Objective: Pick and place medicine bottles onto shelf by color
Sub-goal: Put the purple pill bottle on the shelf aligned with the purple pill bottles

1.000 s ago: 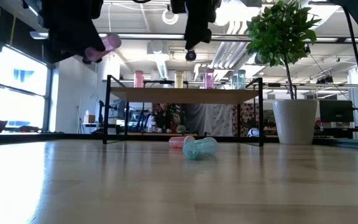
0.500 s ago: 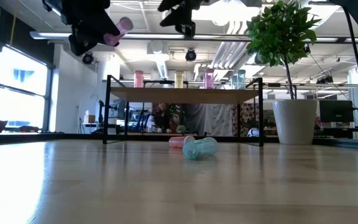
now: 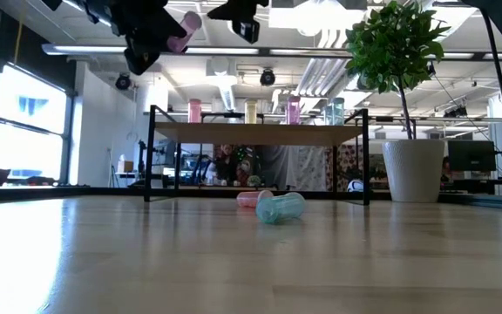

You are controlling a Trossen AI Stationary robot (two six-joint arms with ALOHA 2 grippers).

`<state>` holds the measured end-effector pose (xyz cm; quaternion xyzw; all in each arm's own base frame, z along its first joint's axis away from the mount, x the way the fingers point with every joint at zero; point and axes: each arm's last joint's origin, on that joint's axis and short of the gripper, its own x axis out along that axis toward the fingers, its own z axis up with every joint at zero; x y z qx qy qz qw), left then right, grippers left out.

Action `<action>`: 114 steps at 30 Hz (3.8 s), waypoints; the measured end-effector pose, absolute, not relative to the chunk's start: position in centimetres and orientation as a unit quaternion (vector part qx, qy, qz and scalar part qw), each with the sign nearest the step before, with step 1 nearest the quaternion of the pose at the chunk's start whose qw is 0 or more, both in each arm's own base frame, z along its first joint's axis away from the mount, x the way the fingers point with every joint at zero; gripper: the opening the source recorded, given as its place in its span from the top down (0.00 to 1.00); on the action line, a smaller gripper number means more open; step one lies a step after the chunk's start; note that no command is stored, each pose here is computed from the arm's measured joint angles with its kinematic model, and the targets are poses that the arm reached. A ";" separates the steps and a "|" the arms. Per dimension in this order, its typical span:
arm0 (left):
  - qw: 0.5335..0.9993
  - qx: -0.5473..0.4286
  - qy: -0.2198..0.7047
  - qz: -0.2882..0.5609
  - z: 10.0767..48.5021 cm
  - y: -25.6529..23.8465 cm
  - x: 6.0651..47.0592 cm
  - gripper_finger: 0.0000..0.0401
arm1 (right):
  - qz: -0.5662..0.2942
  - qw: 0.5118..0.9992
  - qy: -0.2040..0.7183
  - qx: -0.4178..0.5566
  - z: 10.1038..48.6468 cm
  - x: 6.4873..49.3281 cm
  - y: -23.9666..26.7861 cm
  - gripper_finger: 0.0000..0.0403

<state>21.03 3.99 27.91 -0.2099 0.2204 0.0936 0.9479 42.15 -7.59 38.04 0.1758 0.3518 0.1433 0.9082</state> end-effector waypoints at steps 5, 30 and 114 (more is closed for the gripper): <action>0.957 -0.198 0.195 0.083 28.4 5.1 21.0 0.78 | 0.145 0.921 0.321 0.164 38.5 42.6 -7.8 0.63; 0.969 -0.170 0.157 0.086 29.1 6.5 20.9 0.78 | 0.099 0.945 0.282 0.133 39.1 43.0 -8.7 0.52; 0.978 -0.075 0.111 0.158 30.0 7.9 20.8 0.39 | -0.087 0.955 0.275 0.064 44.3 36.1 -12.5 0.76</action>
